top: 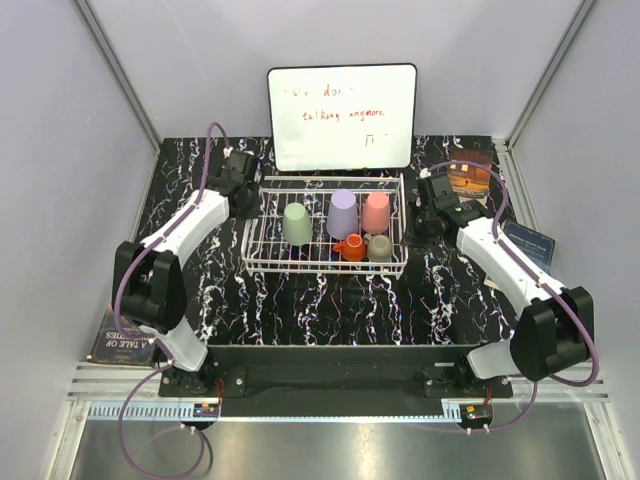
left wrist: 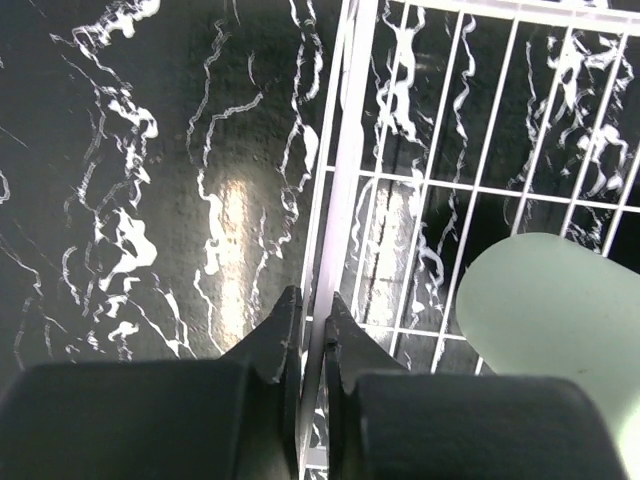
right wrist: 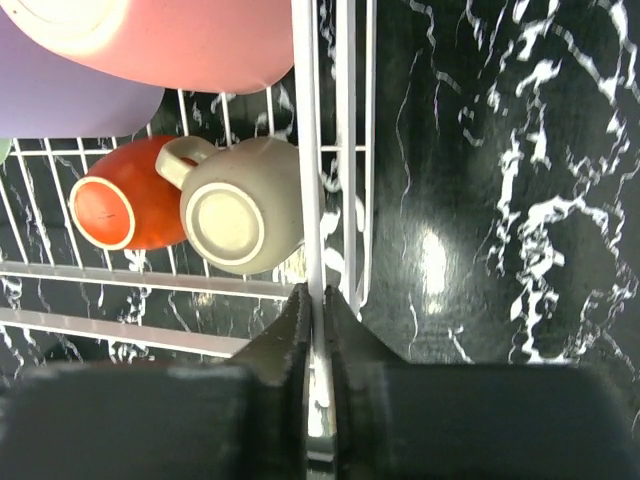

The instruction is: Unload the cups from the dish rack

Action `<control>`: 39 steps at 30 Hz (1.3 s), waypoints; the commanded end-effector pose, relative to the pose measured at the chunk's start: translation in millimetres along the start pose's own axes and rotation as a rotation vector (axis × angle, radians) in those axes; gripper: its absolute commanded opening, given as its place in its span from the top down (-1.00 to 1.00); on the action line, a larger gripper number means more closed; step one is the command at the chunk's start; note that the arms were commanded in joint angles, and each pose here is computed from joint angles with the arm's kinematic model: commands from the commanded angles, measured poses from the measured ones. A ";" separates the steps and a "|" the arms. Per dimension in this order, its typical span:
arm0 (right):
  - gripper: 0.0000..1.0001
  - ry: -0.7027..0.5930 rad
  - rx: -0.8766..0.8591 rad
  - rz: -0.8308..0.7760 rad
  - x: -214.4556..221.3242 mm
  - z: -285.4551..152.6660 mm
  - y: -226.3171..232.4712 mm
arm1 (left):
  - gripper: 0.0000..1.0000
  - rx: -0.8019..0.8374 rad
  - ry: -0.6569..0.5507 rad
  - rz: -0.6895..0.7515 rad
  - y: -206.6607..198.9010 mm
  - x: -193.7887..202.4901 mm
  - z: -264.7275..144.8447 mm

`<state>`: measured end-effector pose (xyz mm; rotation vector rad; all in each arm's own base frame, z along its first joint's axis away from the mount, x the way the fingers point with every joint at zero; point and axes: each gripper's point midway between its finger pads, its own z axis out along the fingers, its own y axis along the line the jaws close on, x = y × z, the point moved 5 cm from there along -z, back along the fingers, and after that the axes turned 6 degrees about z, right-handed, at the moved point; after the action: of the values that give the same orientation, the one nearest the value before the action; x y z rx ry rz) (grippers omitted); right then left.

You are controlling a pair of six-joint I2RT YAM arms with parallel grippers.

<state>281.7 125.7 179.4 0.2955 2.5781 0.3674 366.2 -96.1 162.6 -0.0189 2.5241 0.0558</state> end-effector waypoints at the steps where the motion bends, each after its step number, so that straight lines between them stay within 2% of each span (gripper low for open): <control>1: 0.31 0.042 -0.002 0.027 18.4 -29.9 -3.1 | 1.00 -0.018 -0.062 -0.192 6.8 1.3 -14.7; 3: -0.06 0.010 -0.006 0.040 14.6 -36.8 -2.2 | 1.00 -0.021 -0.064 -0.191 9.2 6.9 -19.5; 4: -0.32 -0.019 -0.019 0.054 11.2 -43.8 -0.2 | 1.00 -0.020 -0.071 -0.193 11.1 10.1 -24.3; 5: -0.46 -0.057 -0.013 0.064 4.0 -49.4 0.9 | 1.00 -0.022 -0.074 -0.192 11.8 11.9 -26.1; 8: -0.77 -0.137 -0.055 0.082 -12.2 -72.5 10.5 | 1.00 -0.022 -0.085 -0.193 15.3 15.8 -33.3; 10: -0.82 -0.158 -0.102 0.091 -16.5 -86.8 17.6 | 1.00 -0.020 -0.084 -0.198 15.6 19.1 -36.1; 13: -0.82 -0.148 -0.184 0.126 -13.2 -103.0 27.3 | 1.00 -0.006 -0.078 -0.230 14.9 27.8 -43.7; 18: -0.68 -0.092 -0.250 0.201 9.9 -109.0 26.4 | 1.00 0.024 -0.068 -0.290 -3.7 50.8 -61.4; 21: -0.65 -0.071 -0.287 0.243 24.8 -115.4 23.7 | 1.00 0.014 -0.061 -0.375 -15.3 62.8 -72.2; 25: -0.64 -0.057 -0.287 0.274 35.6 -115.9 18.1 | 1.00 0.064 -0.035 -0.486 -53.4 84.5 -86.3; 27: -0.63 -0.056 -0.288 0.277 38.7 -117.8 16.4 | 1.00 0.071 -0.034 -0.487 -70.9 95.0 -93.7; 28: -0.62 -0.056 -0.287 0.286 39.8 -118.2 15.7 | 1.00 0.069 -0.035 -0.546 -77.1 96.3 -95.9; 30: -0.61 -0.057 -0.286 0.298 44.5 -118.2 12.5 | 1.00 0.058 -0.035 -0.572 -86.3 106.6 -99.1; 31: -0.61 -0.046 -0.277 0.314 48.7 -115.0 9.9 | 1.00 0.059 -0.038 -0.633 -90.4 107.9 -99.5; 39: -0.55 -0.038 -0.244 0.355 65.4 -114.6 -3.3 | 1.00 0.024 -0.075 -0.798 -94.6 115.8 -98.7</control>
<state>174.7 118.7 242.6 0.6271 2.4101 0.7761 206.1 -171.8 159.4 -0.6310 2.4174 -0.0263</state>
